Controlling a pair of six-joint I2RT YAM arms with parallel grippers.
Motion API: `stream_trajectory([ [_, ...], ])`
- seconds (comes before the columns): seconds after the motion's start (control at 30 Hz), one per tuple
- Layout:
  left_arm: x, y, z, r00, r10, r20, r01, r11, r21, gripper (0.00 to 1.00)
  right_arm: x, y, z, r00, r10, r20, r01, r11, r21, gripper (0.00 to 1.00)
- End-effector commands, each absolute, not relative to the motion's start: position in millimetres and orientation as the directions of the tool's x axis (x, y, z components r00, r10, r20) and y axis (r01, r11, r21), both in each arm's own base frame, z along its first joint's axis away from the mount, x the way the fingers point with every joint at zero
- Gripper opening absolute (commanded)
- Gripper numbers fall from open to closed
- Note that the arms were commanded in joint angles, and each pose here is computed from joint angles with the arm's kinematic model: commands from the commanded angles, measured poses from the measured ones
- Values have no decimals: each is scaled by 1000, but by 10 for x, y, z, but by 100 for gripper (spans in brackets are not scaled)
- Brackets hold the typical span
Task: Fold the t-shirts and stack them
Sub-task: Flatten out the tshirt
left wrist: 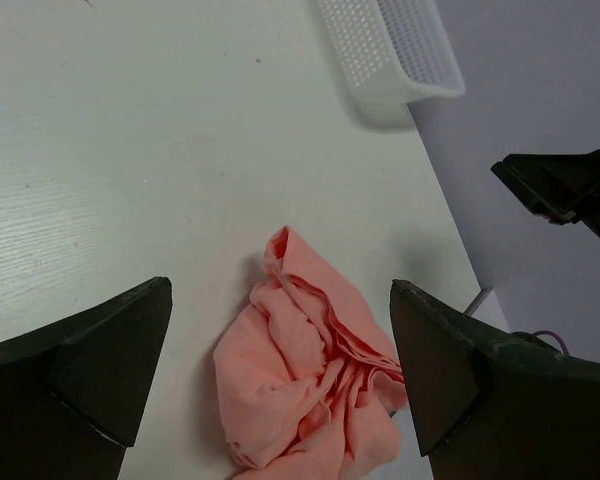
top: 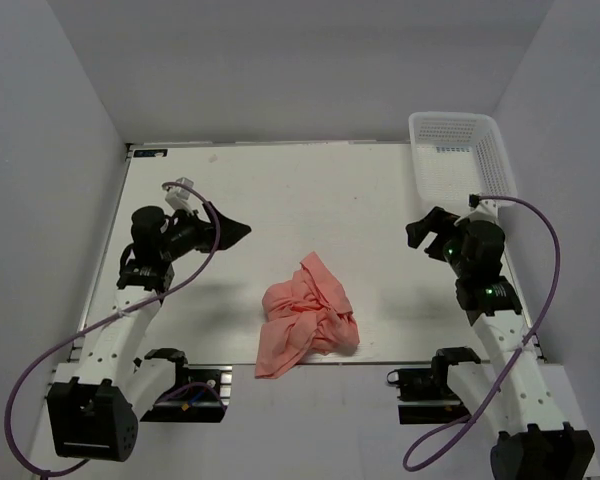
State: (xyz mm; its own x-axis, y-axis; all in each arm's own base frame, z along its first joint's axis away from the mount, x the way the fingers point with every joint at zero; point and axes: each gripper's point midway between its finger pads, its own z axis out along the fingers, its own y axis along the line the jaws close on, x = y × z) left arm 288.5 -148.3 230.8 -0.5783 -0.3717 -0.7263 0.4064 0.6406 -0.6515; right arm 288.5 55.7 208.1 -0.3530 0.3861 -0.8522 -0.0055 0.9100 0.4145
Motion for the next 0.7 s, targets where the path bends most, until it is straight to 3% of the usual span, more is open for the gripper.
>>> stream_trajectory([
  [0.0,2805,-1563,2337,-571,-354,-740,468,600,-648,100,2913,655,2130,-401,352,-846,-52,913,404,90],
  [0.13,2598,-1737,2242,-640,-300,-707,542,476,-693,100,2935,802,2079,-471,326,-820,-110,900,421,90],
  [0.43,2038,-1855,1516,-799,-305,-518,392,390,-833,96,2918,1294,1859,-597,191,-779,-350,812,467,90],
  [0.67,1723,-1990,1281,-836,-288,-467,346,383,-856,96,2840,1738,1834,-626,112,-772,-484,720,497,90],
])
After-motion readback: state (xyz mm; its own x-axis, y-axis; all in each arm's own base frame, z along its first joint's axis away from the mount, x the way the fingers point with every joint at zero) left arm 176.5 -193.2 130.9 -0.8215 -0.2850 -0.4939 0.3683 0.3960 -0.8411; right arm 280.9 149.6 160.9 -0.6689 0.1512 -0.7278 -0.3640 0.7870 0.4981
